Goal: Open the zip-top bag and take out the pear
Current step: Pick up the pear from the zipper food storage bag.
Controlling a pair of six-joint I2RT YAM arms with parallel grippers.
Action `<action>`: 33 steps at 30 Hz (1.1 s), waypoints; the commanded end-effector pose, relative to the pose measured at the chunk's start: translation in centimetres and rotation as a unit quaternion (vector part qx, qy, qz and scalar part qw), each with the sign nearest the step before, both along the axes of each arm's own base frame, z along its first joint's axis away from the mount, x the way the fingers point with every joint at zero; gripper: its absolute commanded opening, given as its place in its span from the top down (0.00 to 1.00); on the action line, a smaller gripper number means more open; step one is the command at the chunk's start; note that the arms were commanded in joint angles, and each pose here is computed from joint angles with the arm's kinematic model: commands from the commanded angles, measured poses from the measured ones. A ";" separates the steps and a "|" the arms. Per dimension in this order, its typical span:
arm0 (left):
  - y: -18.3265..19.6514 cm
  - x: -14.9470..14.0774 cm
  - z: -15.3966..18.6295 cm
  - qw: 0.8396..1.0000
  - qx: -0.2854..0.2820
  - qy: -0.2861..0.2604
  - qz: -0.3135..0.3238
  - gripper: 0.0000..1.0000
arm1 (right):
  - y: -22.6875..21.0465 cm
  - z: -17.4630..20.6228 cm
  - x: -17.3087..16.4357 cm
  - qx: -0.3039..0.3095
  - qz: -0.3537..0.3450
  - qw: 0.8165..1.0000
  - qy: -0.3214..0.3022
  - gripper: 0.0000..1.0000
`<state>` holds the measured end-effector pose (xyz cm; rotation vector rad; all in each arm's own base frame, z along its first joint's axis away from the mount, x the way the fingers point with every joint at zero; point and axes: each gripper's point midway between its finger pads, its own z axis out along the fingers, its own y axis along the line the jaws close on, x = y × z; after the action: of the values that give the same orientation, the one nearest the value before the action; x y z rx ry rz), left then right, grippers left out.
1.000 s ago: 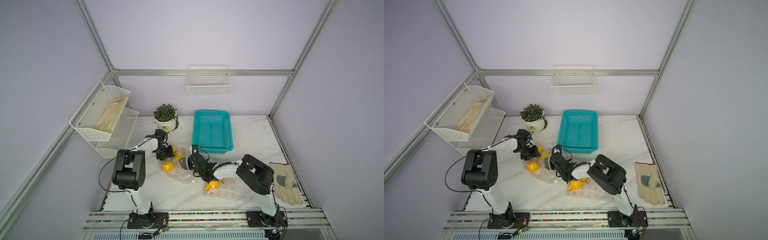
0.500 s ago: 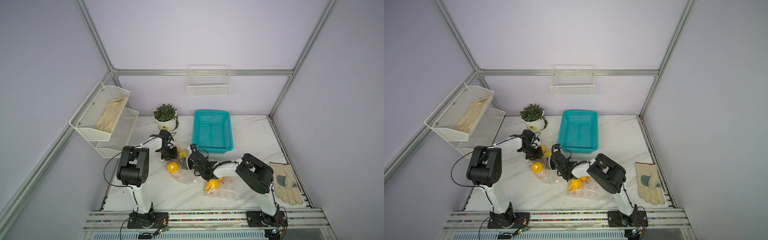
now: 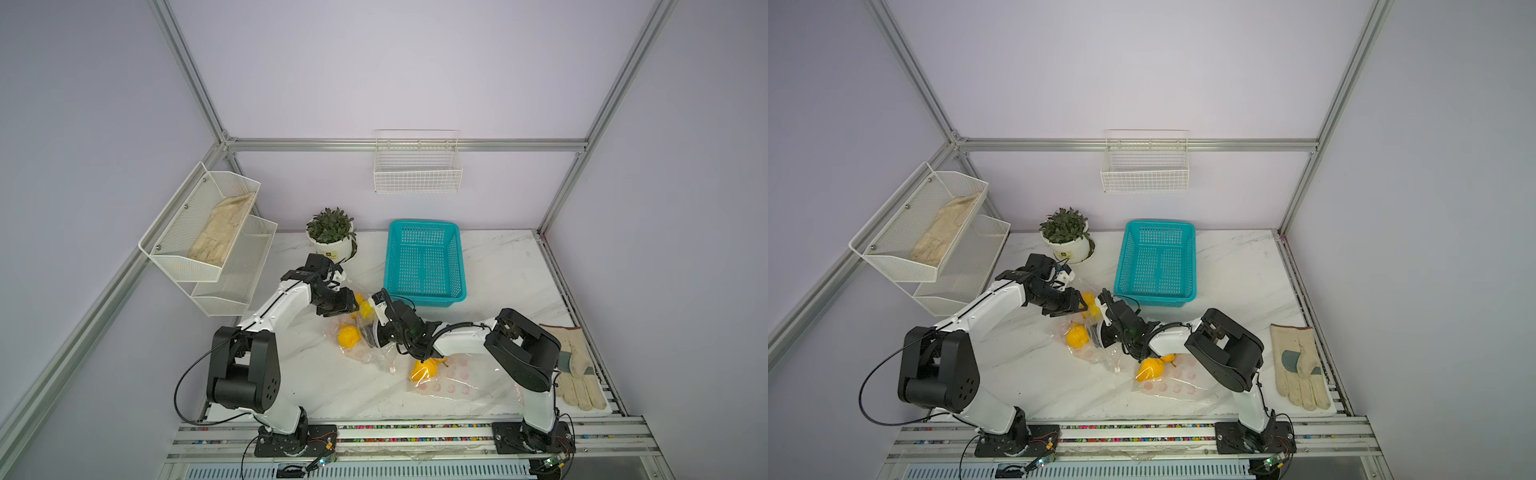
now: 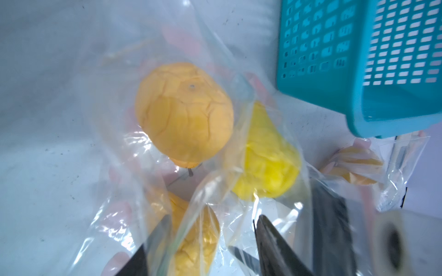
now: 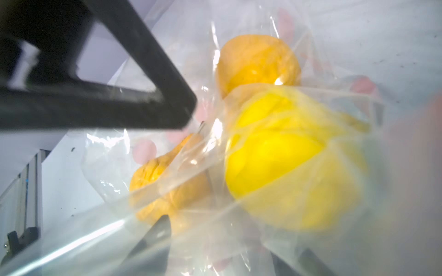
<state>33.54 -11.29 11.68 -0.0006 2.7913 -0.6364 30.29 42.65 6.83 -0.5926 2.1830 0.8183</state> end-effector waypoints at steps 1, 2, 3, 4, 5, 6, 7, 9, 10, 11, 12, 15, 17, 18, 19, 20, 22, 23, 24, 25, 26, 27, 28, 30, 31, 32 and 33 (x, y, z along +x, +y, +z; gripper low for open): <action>0.6 1.6 2.6 0.999 0.009 -0.035 0.022 0.43 | -2.0 0.4 0.4 -0.039 -0.018 0.998 -0.054 0.33; 0.5 2.1 3.4 0.999 0.005 -0.045 0.021 0.43 | -2.5 0.6 0.7 -0.042 -0.025 0.996 -0.070 0.33; 0.3 2.5 4.0 0.998 0.000 -0.052 0.019 0.43 | -2.9 0.6 0.7 -0.046 -0.030 0.995 -0.080 0.33; 0.1 3.0 4.6 0.998 -0.004 -0.059 0.018 0.43 | -3.1 0.7 0.6 -0.050 -0.024 0.994 -0.090 0.33; 0.0 3.5 5.3 0.997 -0.007 -0.069 0.020 0.43 | -3.3 0.8 0.6 -0.055 -0.019 0.993 -0.100 0.33; -0.3 3.9 5.8 0.997 -0.009 -0.075 0.019 0.43 | -3.3 0.9 0.5 -0.059 -0.013 0.992 -0.106 0.33; -0.6 4.3 5.9 0.997 -0.012 -0.078 0.017 0.44 | -3.3 0.9 0.3 -0.062 -0.004 0.992 -0.111 0.33; -1.8 5.0 5.4 0.997 -0.014 -0.069 0.005 0.45 | -3.2 0.9 0.0 -0.065 0.010 0.990 -0.122 0.34; -2.5 5.3 4.9 0.998 -0.016 -0.061 0.000 0.47 | -3.2 0.9 -0.1 -0.065 0.016 0.990 -0.126 0.34; -3.4 5.5 4.3 0.999 -0.021 -0.049 -0.004 0.49 | -3.2 0.9 -0.1 -0.068 0.019 0.989 -0.131 0.34; -4.2 5.6 3.8 0.999 -0.025 -0.039 -0.007 0.50 | -3.3 0.8 -0.1 -0.072 0.020 0.989 -0.131 0.34; -5.8 5.8 1.4 1.000 -0.012 -0.009 -0.011 0.55 | -3.6 0.7 -0.2 -0.076 0.018 0.988 -0.132 0.35; -6.1 5.8 -0.4 1.000 -0.005 0.016 -0.003 0.59 | -3.8 0.7 -0.1 -0.077 0.014 0.988 -0.133 0.35; -6.0 5.9 -1.2 1.000 0.001 0.024 0.000 0.61 | -3.9 0.7 -0.1 -0.078 0.012 0.988 -0.134 0.35; -5.8 5.8 -2.0 0.999 0.010 0.031 0.003 0.63 | -3.9 0.6 -0.1 -0.079 0.011 0.988 -0.134 0.35; -5.6 5.8 -2.6 0.999 0.020 0.035 0.006 0.64 | -4.0 0.7 0.0 -0.075 0.007 0.988 -0.136 0.35; -5.1 5.7 -3.7 0.998 0.037 0.043 0.007 0.64 | -4.1 0.8 0.0 -0.075 0.005 0.987 -0.140 0.35; -4.9 5.6 -4.3 0.998 0.042 0.048 0.005 0.65 | -4.2 0.7 0.1 -0.077 0.003 0.987 -0.142 0.35; -4.9 5.3 -4.9 0.998 0.044 0.055 0.002 0.66 | -4.2 0.7 0.2 -0.078 0.002 0.986 -0.145 0.35; -4.9 5.1 -5.3 0.997 0.044 0.061 -0.002 0.66 | -4.2 0.6 0.2 -0.078 0.003 0.986 -0.146 0.35; -4.8 4.8 -5.8 0.997 0.046 0.067 -0.004 0.67 | -4.1 0.6 0.2 -0.077 0.004 0.986 -0.149 0.35; -4.7 4.4 -6.3 0.996 0.048 0.075 -0.007 0.68 | -4.1 0.6 0.3 -0.075 0.003 0.986 -0.151 0.35; -4.7 4.0 -6.7 0.996 0.049 0.080 -0.010 0.68 | -3.9 0.7 0.3 -0.072 0.006 0.986 -0.153 0.35; -4.4 3.1 -7.6 0.994 0.055 0.093 -0.013 0.70 | -3.1 1.1 -0.2 -0.053 0.027 0.986 -0.156 0.36; -4.3 2.7 -7.9 0.994 0.056 0.098 -0.014 0.70 | -2.4 1.4 -0.7 -0.037 0.048 0.986 -0.157 0.38; -4.2 2.3 -8.3 0.993 0.058 0.103 -0.015 0.70 | -1.5 1.8 -1.7 -0.014 0.082 0.984 -0.160 0.39; -4.0 1.9 -8.7 0.992 0.061 0.109 -0.017 0.71 | -0.9 2.2 -2.2 -0.001 0.101 0.982 -0.160 0.41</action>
<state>37.14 -16.19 4.85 -0.0136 2.9822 -0.5389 29.66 39.61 6.86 -0.8006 1.9790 0.6142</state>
